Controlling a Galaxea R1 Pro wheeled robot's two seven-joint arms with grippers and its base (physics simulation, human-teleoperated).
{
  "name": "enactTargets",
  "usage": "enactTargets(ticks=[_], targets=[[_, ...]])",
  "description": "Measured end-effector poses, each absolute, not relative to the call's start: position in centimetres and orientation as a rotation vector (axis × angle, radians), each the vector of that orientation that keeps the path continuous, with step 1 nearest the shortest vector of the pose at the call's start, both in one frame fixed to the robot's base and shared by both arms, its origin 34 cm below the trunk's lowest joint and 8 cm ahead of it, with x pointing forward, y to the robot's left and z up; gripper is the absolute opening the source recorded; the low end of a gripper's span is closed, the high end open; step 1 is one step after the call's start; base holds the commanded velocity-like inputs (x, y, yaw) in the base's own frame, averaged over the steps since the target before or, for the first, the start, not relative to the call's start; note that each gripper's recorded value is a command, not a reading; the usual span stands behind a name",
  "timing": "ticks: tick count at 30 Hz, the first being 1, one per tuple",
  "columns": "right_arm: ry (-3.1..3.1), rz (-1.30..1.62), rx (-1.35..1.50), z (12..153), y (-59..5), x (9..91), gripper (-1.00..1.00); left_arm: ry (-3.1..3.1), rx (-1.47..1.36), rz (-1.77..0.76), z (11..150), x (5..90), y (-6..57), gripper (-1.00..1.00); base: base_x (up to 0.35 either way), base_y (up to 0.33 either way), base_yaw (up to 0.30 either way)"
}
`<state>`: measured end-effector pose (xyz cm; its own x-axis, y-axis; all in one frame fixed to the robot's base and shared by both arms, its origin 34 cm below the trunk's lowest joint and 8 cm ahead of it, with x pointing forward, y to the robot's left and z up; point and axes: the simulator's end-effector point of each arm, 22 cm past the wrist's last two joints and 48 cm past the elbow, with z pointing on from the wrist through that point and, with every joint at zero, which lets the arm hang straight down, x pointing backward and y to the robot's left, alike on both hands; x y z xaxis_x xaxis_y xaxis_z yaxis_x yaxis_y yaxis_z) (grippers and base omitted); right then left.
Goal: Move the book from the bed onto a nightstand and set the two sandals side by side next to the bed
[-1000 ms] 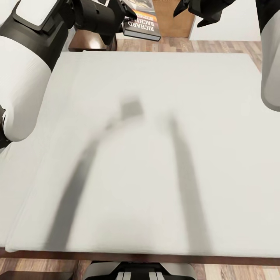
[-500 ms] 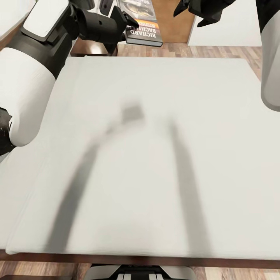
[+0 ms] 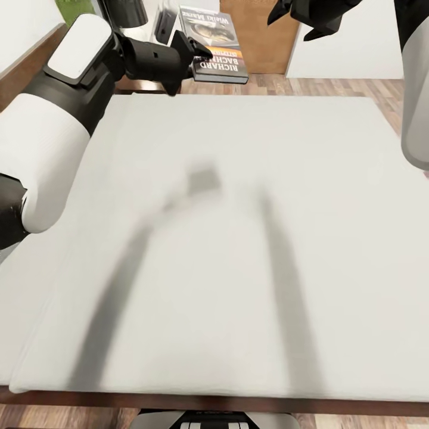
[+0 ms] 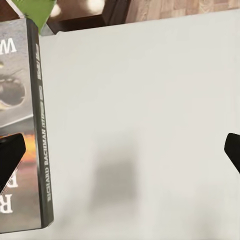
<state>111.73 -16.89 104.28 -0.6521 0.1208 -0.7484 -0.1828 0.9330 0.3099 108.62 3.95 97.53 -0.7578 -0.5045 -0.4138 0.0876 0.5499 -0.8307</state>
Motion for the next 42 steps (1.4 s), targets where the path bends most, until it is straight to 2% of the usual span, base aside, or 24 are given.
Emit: enactTargets(ticks=[42], targets=[[2.157, 0.564, -0.006, 110.8, -17.6, 109.8, 1.00, 2.133, -0.373, -1.227, 97.4, 106.6, 6.3, -1.00, 0.000, 0.000, 0.000]])
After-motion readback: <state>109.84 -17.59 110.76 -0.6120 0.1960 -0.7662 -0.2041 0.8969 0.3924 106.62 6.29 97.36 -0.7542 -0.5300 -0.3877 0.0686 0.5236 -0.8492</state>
